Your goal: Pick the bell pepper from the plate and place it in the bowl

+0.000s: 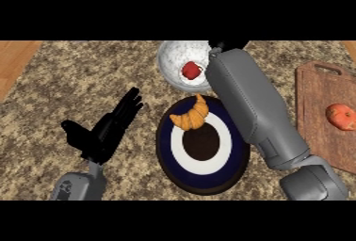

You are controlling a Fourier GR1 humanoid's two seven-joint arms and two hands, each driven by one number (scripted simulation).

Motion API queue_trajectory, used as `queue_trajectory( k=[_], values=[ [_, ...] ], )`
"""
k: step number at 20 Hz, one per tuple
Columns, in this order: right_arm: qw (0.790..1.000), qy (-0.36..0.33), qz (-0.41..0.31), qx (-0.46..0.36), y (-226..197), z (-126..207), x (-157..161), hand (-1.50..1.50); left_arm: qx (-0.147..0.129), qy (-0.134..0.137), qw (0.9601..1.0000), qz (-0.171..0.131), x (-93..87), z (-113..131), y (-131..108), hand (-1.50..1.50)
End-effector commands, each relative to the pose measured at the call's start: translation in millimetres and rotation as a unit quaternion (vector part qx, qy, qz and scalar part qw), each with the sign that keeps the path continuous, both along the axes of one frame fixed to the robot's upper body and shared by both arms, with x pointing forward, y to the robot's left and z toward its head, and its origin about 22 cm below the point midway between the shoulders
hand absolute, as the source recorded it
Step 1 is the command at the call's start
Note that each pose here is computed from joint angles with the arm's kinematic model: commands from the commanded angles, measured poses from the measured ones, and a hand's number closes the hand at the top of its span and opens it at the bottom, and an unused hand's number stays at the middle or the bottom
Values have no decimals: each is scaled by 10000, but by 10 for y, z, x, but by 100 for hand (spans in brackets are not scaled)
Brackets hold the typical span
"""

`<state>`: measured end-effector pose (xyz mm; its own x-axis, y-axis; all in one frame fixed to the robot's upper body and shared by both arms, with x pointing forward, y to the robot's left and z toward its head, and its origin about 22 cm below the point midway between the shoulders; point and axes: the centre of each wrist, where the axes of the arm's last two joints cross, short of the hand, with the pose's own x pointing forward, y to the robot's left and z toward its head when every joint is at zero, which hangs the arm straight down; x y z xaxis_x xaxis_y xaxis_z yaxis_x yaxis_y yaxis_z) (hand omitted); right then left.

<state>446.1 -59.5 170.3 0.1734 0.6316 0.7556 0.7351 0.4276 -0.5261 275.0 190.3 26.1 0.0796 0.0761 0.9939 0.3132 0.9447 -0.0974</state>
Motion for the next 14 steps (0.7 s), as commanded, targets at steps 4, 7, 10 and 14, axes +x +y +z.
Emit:
queue_trajectory(
  k=[4, 7, 10, 14],
  values=[
    [9847, -1512, 516, 699, 338, -44, -298, -150, -9, 117, 9999, -31, 83, -19, -52, 0],
    [9792, -1729, 899, 561, 505, -48, -487, -150, 68, 140, 9998, 110, 102, 77, -62, 0],
    [9763, -1765, 1194, 377, 613, -169, -657, -150, 15, 254, 9996, -88, 42, -24, -99, 0],
    [9765, -1550, 1465, 296, 675, -361, -906, 150, 75, 234, 9997, -46, 50, 8, -73, 0]
  ],
)
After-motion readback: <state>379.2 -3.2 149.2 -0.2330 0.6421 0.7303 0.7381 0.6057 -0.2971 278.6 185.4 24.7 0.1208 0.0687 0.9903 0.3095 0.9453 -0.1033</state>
